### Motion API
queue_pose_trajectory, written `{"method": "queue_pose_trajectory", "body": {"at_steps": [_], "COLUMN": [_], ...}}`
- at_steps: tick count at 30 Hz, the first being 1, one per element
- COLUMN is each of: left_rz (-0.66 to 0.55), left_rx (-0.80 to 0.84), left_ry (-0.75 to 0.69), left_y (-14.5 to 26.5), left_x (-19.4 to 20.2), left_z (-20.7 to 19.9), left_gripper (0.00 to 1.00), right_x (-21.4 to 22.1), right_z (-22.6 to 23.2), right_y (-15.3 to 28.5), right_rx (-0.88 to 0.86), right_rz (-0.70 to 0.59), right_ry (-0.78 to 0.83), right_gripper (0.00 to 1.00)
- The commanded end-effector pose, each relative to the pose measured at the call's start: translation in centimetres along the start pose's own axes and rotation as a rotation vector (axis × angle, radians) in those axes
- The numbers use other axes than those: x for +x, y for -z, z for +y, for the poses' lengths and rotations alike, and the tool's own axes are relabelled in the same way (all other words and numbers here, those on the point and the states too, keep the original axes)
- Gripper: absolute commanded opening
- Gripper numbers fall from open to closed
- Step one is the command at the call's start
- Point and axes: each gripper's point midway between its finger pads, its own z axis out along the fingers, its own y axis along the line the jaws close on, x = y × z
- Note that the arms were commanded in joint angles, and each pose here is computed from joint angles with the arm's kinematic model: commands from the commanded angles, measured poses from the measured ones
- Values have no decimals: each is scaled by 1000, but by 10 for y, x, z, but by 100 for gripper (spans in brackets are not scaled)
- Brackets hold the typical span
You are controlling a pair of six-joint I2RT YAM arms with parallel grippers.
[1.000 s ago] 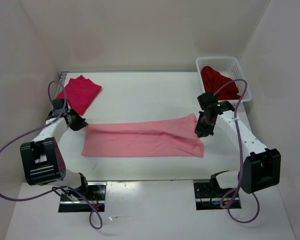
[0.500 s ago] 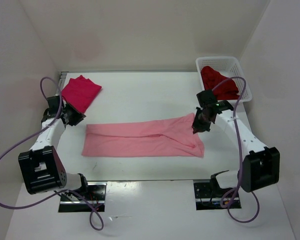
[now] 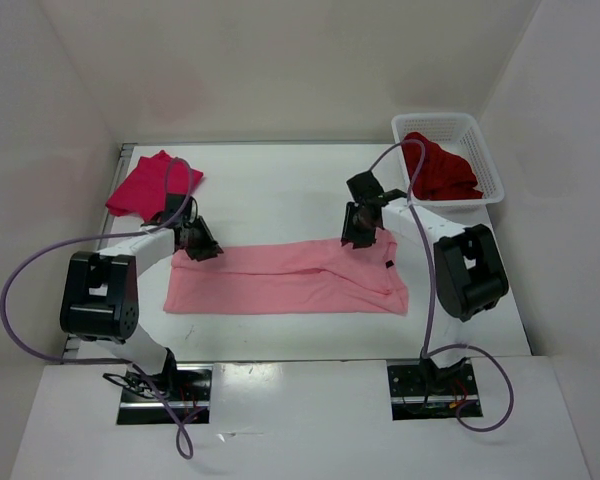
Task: Fold and stack the t-shirts
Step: Fold the other side of the tshirt into a rectangle
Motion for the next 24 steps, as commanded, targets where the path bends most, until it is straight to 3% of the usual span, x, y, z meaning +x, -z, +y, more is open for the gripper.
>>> {"method": "queue_pose_trajectory", "body": {"at_steps": [1, 7, 14, 17, 24], "left_rz": [-23, 36, 81, 73, 85], "left_rx": [-54, -76, -83, -83, -14], "left_ry": [-23, -24, -1, -3, 21], "left_y": [-6, -3, 22, 33, 56], "left_x": [-8, 11, 31, 30, 32], "left_z": [12, 23, 39, 39, 26], "left_gripper": [30, 30, 30, 30, 31], "right_x": [-19, -8, 6, 11, 60], "right_z": [19, 27, 27, 28, 35], "right_y": [-7, -19, -13, 0, 11], "right_rx": [-27, 1, 9, 12, -46], "right_rz": [-62, -40, -11, -14, 130], "right_ry": [44, 86, 106, 120, 143], "right_gripper": [41, 42, 21, 21, 14]}}
